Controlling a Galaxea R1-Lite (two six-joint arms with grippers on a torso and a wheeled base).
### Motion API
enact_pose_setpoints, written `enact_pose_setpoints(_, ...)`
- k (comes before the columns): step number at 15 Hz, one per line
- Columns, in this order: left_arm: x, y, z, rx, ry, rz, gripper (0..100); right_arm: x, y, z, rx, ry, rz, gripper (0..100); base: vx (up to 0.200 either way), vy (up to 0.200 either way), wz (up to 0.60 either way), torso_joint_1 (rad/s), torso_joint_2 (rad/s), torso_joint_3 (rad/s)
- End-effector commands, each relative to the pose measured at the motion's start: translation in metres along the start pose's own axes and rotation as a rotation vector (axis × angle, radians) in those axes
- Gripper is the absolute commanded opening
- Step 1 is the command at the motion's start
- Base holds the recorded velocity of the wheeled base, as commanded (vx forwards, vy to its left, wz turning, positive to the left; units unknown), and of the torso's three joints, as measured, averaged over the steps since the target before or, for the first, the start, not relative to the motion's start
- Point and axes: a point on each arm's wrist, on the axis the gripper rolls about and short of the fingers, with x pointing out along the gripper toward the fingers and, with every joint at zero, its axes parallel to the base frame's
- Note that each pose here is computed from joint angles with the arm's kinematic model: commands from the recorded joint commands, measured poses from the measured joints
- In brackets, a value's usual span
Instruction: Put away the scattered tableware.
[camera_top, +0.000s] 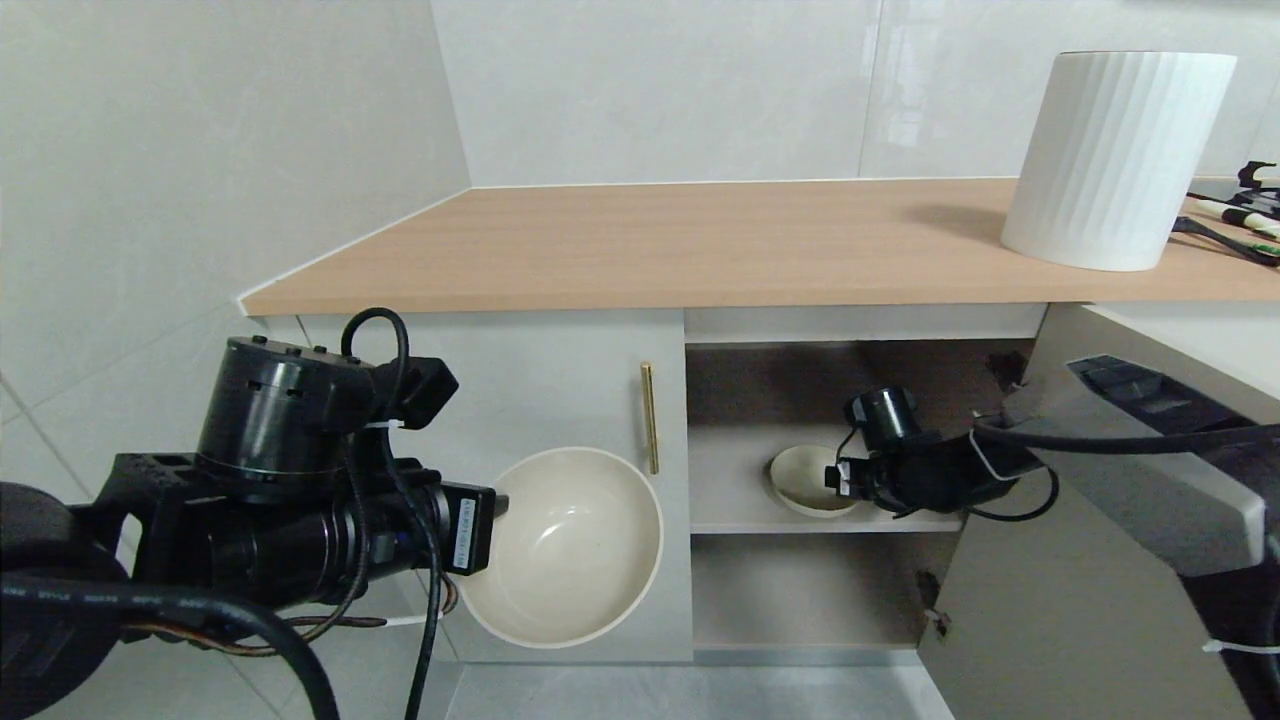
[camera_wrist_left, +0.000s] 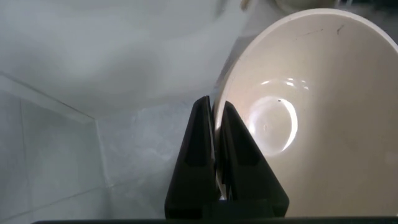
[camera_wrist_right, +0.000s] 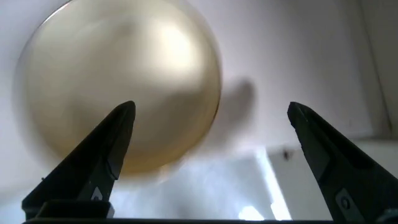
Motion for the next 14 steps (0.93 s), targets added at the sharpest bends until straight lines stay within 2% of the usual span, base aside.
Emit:
enact_pose_setpoints(1, 0.011, -0.01, -0.004, 0.04, 0.036, -0.018, 0, -0.069, 0.003, 0.015, -0.021, -0.009, 0.131, 100, 0.0, 0.0, 0.0, 0.0, 0.0, 0.0)
enact_pose_setpoints(3, 0.031, -0.024, -0.003, 0.07, 0.062, -0.007, 0, -0.098, 0.011, 0.009, -0.053, -0.007, 0.176, 100, 0.0, 0.0, 0.0, 0.0, 0.0, 0.0)
enact_pose_setpoints(5, 0.055, -0.03, -0.005, 0.083, 0.1, 0.018, 0, -0.134, 0.01, 0.012, -0.061, -0.021, 0.245, 100, 0.0, 0.0, 0.0, 0.0, 0.0, 0.0)
enact_pose_setpoints(6, 0.057, -0.03, -0.006, 0.083, 0.104, 0.021, 0, -0.137, 0.011, 0.012, -0.062, -0.021, 0.256, 100, 0.0, 0.0, 0.0, 0.0, 0.0, 0.0)
enact_pose_setpoints(7, 0.076, -0.039, -0.013, 0.096, 0.102, 0.025, 0, -0.176, 0.016, 0.01, -0.088, -0.009, 0.424, 100, 0.0, 0.0, 0.0, 0.0, 0.0, 0.0)
enact_pose_setpoints(8, 0.083, -0.043, -0.015, 0.1, 0.091, 0.039, 0, -0.191, 0.018, 0.01, -0.095, -0.02, 0.471, 100, 0.0, 0.0, 0.0, 0.0, 0.0, 0.0)
enact_pose_setpoints(11, 0.097, -0.052, -0.027, 0.117, 0.08, 0.063, 0, -0.234, 0.027, 0.002, -0.14, -0.043, 0.566, 100, 0.0, 0.0, 0.0, 0.0, 0.0, 0.0)
enact_pose_setpoints(14, 0.096, -0.062, -0.031, 0.133, 0.063, 0.038, 0, -0.25, 0.04, -0.013, -0.188, -0.027, 0.621, 100, 0.0, 0.0, 0.0, 0.0, 0.0, 0.0)
